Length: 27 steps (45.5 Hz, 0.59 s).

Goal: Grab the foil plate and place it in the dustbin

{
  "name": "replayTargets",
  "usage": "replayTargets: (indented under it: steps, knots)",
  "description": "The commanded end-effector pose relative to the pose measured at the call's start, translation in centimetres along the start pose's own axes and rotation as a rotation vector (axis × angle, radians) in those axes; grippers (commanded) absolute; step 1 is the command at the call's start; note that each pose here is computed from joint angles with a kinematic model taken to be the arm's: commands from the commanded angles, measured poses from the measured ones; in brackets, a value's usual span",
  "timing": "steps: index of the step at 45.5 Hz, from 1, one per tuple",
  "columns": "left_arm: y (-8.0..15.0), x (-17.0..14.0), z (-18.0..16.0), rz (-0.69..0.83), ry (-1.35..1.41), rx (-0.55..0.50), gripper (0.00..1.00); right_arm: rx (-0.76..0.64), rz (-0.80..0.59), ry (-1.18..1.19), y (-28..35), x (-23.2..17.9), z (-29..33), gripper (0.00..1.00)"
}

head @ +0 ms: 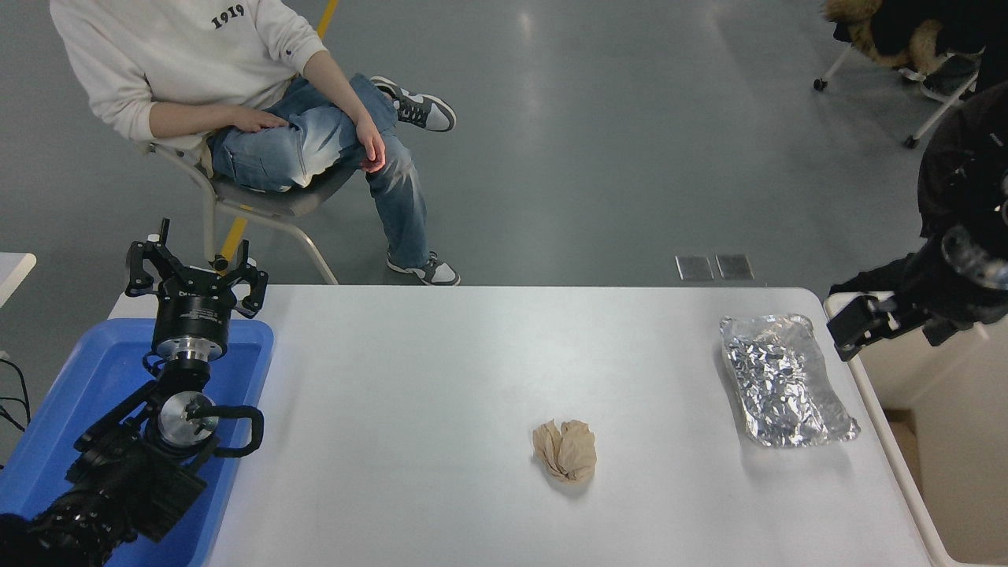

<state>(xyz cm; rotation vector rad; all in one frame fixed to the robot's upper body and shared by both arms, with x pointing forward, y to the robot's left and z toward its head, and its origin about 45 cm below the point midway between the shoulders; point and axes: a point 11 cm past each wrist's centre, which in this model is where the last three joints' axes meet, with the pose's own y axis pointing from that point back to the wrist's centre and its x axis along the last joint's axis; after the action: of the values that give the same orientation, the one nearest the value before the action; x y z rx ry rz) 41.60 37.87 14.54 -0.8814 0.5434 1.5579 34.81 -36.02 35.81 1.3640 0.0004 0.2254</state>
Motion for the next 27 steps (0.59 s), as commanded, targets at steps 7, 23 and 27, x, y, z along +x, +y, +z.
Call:
replayTargets:
  steps: [7,23,27]
  knots:
    - [0.0,0.0,0.0,-0.001,0.000,0.000,0.99,-0.152,0.034,0.094,2.5,0.6,2.2,1.00]
    - [0.0,0.0,0.0,0.001,-0.001,0.000,0.99,-0.299,0.435,0.027,-5.6,5.7,8.6,1.00]
    - [0.0,0.0,0.0,-0.001,0.000,0.000,0.99,-0.270,0.437,-0.024,-9.5,5.2,8.4,1.00]
